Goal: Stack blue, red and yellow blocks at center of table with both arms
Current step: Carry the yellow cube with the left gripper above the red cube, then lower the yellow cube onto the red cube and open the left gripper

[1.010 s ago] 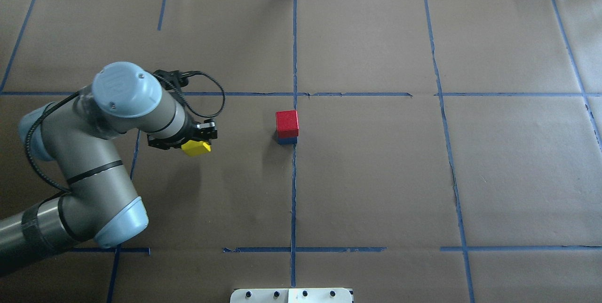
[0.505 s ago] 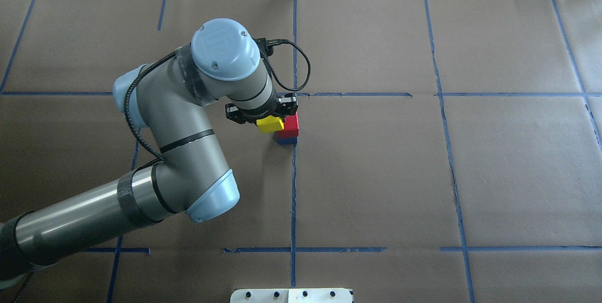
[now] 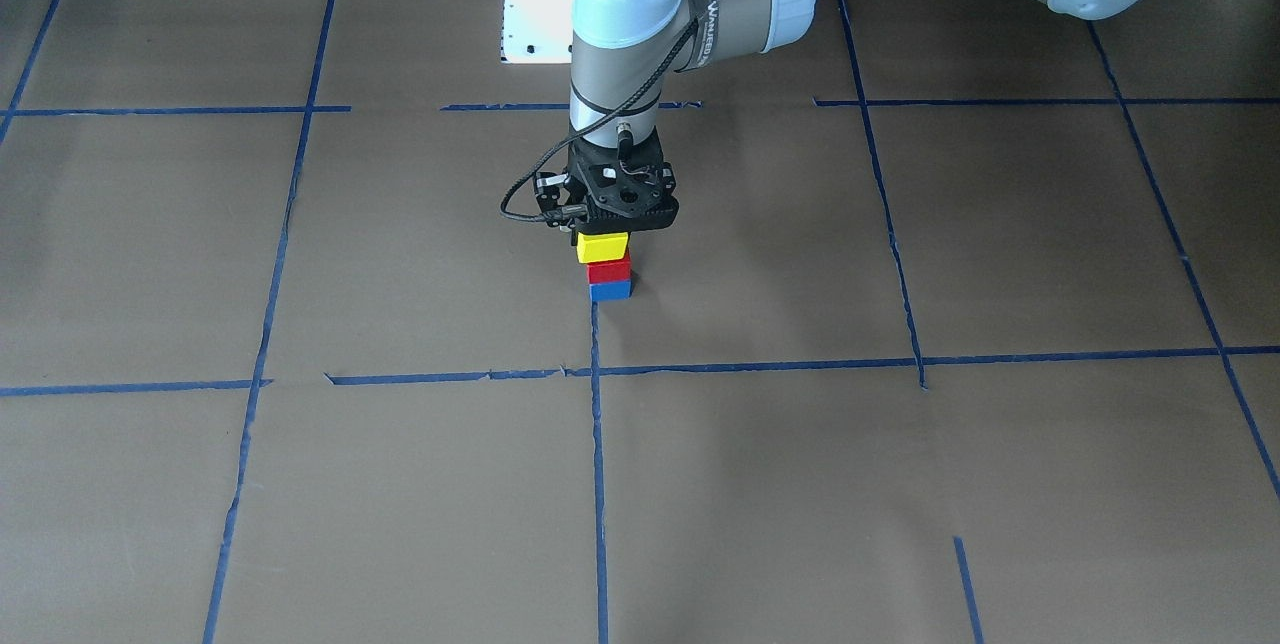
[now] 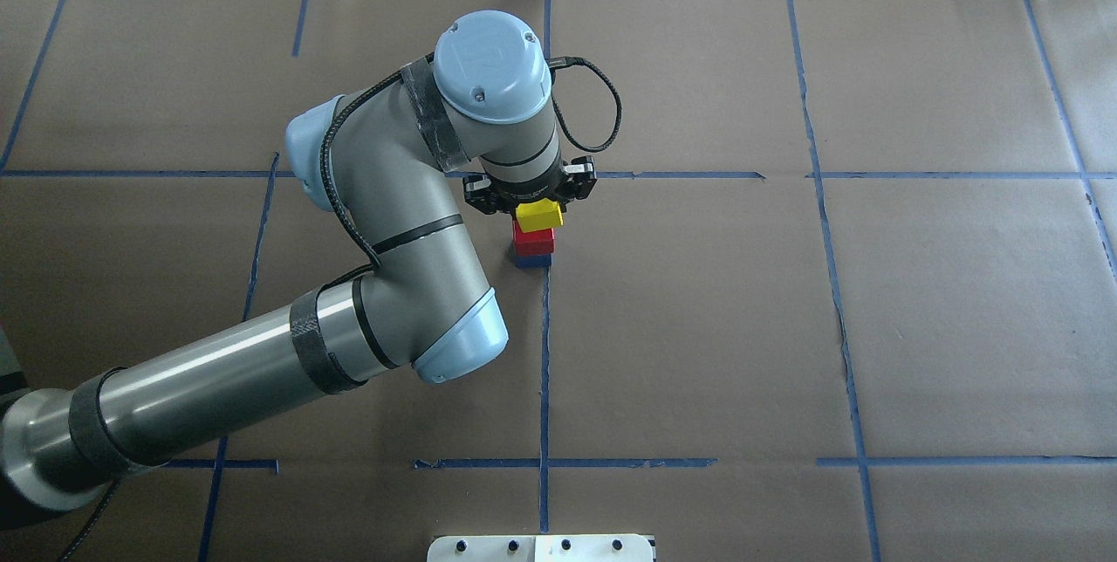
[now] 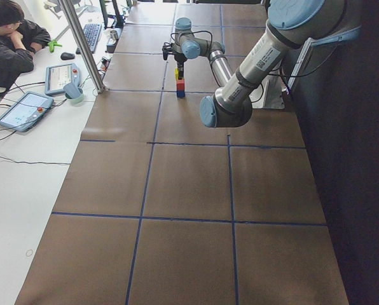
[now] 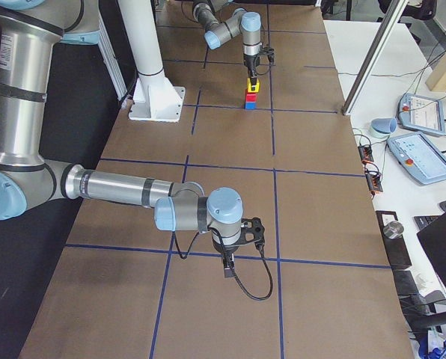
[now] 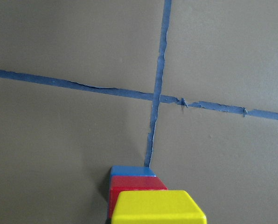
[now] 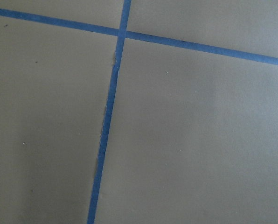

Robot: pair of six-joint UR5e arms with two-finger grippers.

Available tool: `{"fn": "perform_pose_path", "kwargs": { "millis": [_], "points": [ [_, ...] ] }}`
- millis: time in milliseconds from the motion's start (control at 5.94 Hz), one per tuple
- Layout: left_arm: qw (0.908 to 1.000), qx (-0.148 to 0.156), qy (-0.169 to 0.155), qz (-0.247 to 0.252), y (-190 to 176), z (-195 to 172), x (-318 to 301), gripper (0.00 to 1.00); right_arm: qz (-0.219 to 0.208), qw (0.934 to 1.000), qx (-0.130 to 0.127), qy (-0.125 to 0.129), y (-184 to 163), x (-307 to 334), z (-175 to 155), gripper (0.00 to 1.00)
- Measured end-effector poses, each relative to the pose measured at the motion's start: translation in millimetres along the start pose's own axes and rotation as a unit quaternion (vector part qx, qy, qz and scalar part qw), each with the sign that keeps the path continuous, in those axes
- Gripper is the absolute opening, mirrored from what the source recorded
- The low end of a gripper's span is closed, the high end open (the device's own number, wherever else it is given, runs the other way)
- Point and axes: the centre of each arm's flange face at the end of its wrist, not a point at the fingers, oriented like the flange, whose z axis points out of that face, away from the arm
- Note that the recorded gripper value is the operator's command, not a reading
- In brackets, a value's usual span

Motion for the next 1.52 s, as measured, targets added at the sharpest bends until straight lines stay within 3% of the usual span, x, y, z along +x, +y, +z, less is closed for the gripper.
{"fn": "perform_pose_path", "kwargs": {
  "millis": [1010, 1515],
  "points": [
    [0.9999, -0.004, -0.015, 0.005, -1.6, 5.7, -5.9, 0.05, -0.001, 1.0, 0.0, 0.0, -0.1, -0.2, 0.1, 1.0],
    [0.9998, -0.004, -0.017, 0.005, -1.8, 7.1, -6.3, 0.21, -0.001, 1.0, 0.0, 0.0, -0.3, -0.5, -0.4, 1.0]
  ]
}}
